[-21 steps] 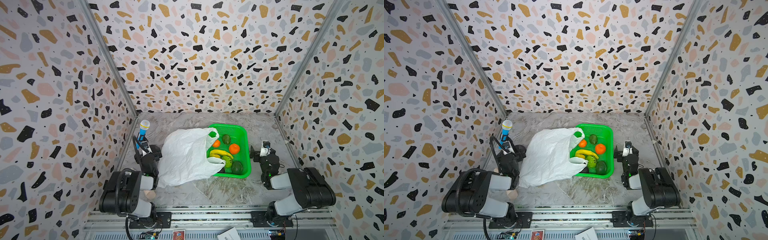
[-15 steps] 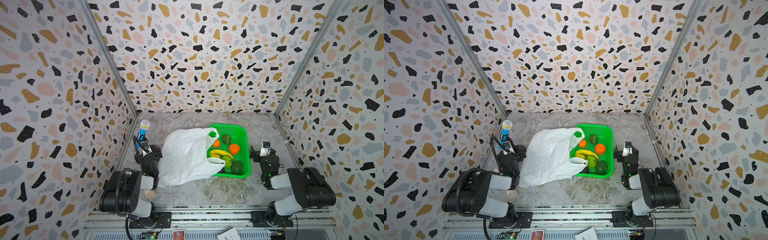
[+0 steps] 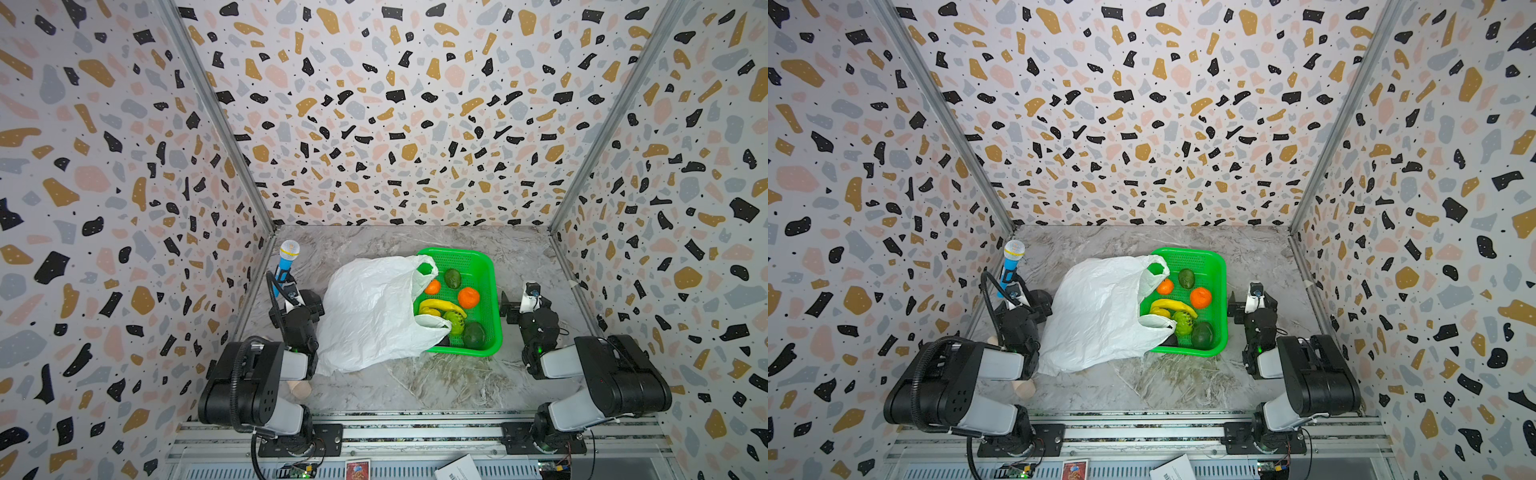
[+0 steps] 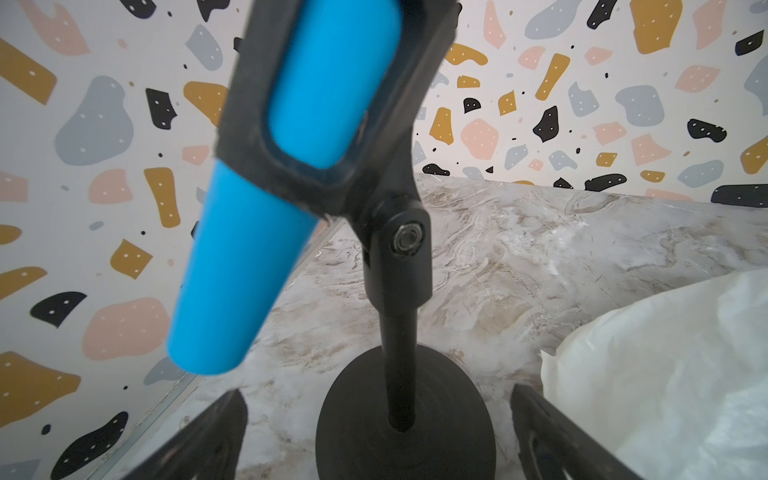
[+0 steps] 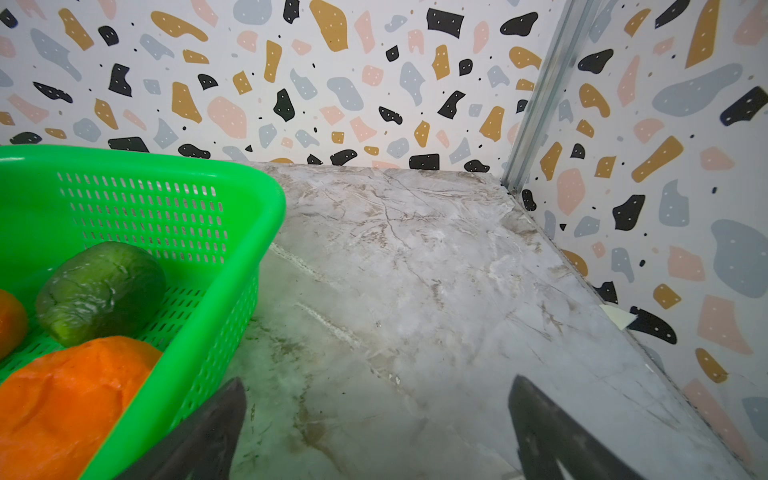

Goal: Place the fruits into the plastic bag

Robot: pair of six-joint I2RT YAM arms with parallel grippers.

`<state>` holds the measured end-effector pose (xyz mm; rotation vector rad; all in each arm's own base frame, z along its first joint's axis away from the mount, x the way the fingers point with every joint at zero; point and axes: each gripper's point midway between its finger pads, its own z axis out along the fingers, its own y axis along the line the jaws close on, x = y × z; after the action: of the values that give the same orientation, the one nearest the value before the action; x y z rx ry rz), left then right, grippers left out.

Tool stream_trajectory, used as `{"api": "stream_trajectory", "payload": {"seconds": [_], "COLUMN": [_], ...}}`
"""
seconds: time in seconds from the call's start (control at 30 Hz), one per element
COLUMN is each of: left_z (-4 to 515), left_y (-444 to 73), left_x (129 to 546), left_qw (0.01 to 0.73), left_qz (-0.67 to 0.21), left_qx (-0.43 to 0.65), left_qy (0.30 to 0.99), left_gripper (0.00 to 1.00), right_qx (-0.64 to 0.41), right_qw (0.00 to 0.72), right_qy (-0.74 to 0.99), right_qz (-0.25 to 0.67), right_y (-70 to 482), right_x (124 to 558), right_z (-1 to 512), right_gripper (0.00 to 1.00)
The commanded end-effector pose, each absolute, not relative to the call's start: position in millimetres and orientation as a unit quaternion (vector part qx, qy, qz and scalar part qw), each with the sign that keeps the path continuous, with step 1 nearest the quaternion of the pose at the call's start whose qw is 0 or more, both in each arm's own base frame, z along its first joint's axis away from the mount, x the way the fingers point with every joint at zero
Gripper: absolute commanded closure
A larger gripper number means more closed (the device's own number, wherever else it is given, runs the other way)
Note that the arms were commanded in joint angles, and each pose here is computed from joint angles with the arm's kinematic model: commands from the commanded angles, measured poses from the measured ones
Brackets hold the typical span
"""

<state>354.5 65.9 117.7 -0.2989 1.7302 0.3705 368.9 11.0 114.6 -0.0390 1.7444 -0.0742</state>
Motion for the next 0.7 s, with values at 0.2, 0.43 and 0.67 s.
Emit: {"api": "stream_trajectory", "payload": {"seconds": [0.2, 0.43, 0.67], "left_z": [132.8, 132.4, 132.3], "left_y": [66.8, 66.9, 66.2], "left_x": [357.5, 357.2, 356.8], "left_qw": [0.644, 0.643, 0.643], "left_qz": [0.166, 0.167, 0.166], "left_qx": [-0.139, -0.139, -0.138], "left_qy": [0.734, 0.734, 0.735], "left_gripper": [0.01, 0.00, 0.00], "right_qx": [-0.022, -0.022, -0.025], "right_qw": [0.653, 0.653, 0.656], "right_qy": [0.757, 0.757, 0.754], "right_qz": [-0.031, -0.031, -0.003], "right_y": [13.7, 13.8, 11.7], "right_x": [368.2, 368.2, 365.4], "right_z": [123.0, 122.9, 124.0], "right_gripper": [0.01, 0.01, 0.01]}}
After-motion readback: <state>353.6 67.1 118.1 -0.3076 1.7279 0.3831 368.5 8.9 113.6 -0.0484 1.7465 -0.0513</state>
